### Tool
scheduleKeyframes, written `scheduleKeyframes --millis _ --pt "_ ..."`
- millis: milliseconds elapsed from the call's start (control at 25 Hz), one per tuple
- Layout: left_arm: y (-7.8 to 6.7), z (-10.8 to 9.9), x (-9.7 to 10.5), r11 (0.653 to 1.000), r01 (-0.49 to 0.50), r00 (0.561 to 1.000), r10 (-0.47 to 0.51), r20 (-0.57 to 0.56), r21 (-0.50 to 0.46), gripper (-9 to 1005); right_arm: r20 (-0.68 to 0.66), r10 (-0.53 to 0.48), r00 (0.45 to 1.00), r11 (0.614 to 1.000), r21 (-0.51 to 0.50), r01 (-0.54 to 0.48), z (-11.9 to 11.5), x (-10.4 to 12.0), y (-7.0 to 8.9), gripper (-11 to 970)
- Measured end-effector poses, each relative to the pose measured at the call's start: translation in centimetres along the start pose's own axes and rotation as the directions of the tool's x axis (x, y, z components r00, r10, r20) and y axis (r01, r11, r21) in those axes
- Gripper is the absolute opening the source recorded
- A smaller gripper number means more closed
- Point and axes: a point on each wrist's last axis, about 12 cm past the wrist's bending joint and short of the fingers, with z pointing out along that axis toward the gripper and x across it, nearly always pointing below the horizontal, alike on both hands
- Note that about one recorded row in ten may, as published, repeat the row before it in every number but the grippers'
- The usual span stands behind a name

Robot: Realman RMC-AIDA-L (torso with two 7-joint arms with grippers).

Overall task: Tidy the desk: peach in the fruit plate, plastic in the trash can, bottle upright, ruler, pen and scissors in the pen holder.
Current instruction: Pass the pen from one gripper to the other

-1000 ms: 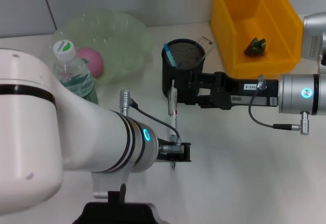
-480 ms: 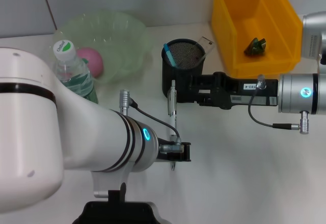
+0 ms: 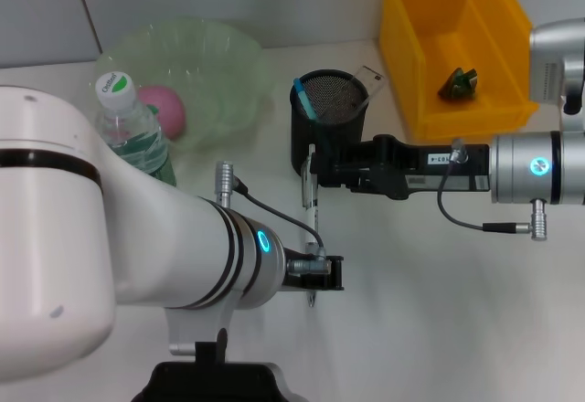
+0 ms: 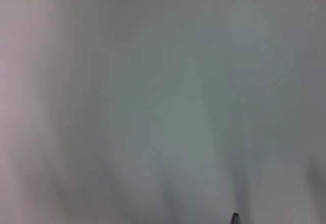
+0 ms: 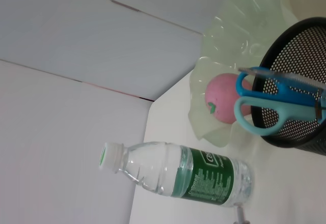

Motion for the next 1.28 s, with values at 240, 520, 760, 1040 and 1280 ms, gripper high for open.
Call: scheduleKeyframes --millis 240,520,760,1040,1280 --pt "0.01 0.00 -0.02 1.000 0.001 1.000 -0.001 0.001 -0.001 122 -0.011 -0.006 1.000 1.000 0.005 0.006 0.14 0.05 0.04 379" --pt "0.11 0.11 0.06 1.000 0.003 1.000 -0.003 -0.001 -0.014 122 -0.027 -0.055 0.998 0.998 -0.014 0.054 0.57 0.05 0.50 145" --pt "0.16 0.15 0.01 0.999 0.019 1.000 -0.019 0.002 -0.025 122 -0.025 -0.088 0.996 0.996 -0.027 0.088 0.37 -0.08 0.86 31" --pt "0.23 0.16 0.04 0.999 0.022 1.000 -0.022 0.000 -0.033 122 -0.025 -0.087 0.996 0.996 -0.027 0.087 0.35 -0.05 0.82 2" --pt "0.24 0.17 0.03 0.999 0.023 1.000 -0.023 0.001 -0.034 122 -0.016 -0.077 0.997 0.997 -0.022 0.076 0.20 0.06 0.59 5"
